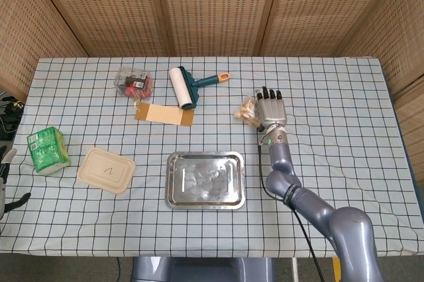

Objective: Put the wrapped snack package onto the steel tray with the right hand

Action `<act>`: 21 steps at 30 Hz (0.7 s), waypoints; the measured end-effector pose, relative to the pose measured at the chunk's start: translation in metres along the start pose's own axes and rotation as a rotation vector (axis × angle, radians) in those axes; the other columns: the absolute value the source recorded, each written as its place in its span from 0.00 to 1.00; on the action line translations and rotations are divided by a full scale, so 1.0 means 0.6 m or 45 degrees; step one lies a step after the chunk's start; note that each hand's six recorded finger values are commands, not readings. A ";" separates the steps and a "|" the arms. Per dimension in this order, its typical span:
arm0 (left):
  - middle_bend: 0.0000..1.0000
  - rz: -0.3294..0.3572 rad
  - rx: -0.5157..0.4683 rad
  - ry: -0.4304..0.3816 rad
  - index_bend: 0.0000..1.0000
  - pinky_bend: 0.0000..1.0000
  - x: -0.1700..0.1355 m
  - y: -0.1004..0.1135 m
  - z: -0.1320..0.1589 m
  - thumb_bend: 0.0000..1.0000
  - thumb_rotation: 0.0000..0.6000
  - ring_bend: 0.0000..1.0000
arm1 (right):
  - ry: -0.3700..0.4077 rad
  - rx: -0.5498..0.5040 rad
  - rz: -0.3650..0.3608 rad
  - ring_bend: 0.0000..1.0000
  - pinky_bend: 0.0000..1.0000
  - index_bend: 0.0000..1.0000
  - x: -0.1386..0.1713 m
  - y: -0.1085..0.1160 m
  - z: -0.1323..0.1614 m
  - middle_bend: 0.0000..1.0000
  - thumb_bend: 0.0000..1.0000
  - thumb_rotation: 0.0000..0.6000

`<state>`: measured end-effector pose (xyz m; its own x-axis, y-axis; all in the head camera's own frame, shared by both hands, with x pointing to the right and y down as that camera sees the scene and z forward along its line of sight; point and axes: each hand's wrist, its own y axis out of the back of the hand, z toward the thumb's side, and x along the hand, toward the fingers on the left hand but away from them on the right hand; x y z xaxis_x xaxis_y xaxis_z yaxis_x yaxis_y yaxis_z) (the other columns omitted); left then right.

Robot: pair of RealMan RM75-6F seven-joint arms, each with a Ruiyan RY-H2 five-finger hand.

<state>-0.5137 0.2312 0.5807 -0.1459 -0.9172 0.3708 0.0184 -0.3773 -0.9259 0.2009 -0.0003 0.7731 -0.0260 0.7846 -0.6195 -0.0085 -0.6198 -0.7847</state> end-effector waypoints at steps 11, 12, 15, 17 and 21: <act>0.00 0.015 -0.004 0.008 0.00 0.00 0.000 0.004 -0.003 0.00 1.00 0.00 | 0.062 -0.063 -0.052 0.50 0.61 0.61 -0.004 -0.015 0.015 0.52 0.49 1.00; 0.00 0.015 -0.004 0.007 0.00 0.00 0.000 0.004 -0.002 0.00 1.00 0.00 | 0.080 -0.067 -0.056 0.52 0.63 0.63 -0.003 -0.018 0.019 0.53 0.49 1.00; 0.00 0.019 -0.007 0.001 0.00 0.00 -0.001 0.006 -0.001 0.00 1.00 0.00 | 0.121 -0.071 -0.077 0.53 0.64 0.64 0.003 -0.020 0.032 0.54 0.49 1.00; 0.00 0.021 -0.010 0.000 0.00 0.00 -0.001 0.007 -0.001 0.00 1.00 0.00 | 0.146 -0.079 -0.092 0.53 0.64 0.65 0.008 -0.019 0.040 0.54 0.49 1.00; 0.00 0.029 -0.020 0.005 0.00 0.00 -0.001 0.010 -0.005 0.00 1.00 0.00 | 0.207 -0.112 -0.129 0.53 0.64 0.65 0.021 -0.010 0.064 0.54 0.49 1.00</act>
<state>-0.5162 0.2299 0.5749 -0.1495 -0.9250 0.3493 0.0066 -0.3542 -0.9351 0.1619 0.0127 0.7712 0.1324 0.8394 -0.5271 0.0844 -0.5394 -0.8378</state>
